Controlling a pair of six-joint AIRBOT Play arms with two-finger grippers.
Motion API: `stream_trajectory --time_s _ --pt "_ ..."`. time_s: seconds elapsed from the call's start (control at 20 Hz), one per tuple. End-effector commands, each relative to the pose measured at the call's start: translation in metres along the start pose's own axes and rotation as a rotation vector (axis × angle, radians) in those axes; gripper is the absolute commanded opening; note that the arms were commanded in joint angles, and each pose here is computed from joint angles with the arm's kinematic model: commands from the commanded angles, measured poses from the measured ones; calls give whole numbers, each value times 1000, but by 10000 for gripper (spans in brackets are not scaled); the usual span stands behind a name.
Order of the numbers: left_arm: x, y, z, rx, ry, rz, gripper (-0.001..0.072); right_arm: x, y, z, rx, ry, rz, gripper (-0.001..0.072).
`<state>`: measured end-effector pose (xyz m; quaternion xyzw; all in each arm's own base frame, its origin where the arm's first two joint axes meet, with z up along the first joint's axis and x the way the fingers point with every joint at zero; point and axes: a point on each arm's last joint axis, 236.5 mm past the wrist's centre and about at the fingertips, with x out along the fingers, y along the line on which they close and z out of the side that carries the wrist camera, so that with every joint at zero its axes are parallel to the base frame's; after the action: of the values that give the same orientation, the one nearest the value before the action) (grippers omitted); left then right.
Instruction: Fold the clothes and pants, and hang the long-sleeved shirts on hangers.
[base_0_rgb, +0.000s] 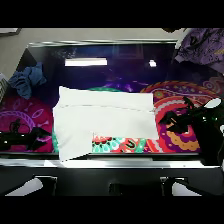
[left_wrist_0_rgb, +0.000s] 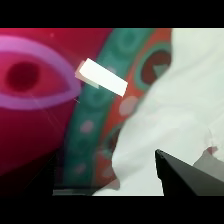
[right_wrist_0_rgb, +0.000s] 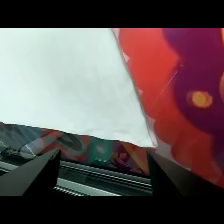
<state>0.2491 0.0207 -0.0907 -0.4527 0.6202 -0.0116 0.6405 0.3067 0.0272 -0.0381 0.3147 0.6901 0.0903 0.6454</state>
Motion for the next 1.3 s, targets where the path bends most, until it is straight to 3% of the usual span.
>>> stream_trajectory --time_s 0.0,0.25,0.65,0.75,0.8,0.9,1.0,1.25 --pt "20 -5 -16 47 33 10 664 3 5 -1 12 -16 31 613" --pt "36 -19 -30 101 87 35 664 3 12 0 17 -17 60 612" --pt "32 -17 -56 44 196 49 663 3 15 -3 18 -5 73 609" --pt "32 -17 -56 30 197 50 661 3 15 -3 19 -6 76 561" --pt "32 -17 -56 30 197 50 638 3 16 -3 19 -6 79 537" --pt "33 -17 -56 31 196 50 430 3 16 -3 20 -6 80 536" --pt "34 -18 -56 27 197 45 294 3 17 -3 20 -7 83 537" --pt "47 -12 -75 3 267 54 285 2 18 1 22 -20 88 539"
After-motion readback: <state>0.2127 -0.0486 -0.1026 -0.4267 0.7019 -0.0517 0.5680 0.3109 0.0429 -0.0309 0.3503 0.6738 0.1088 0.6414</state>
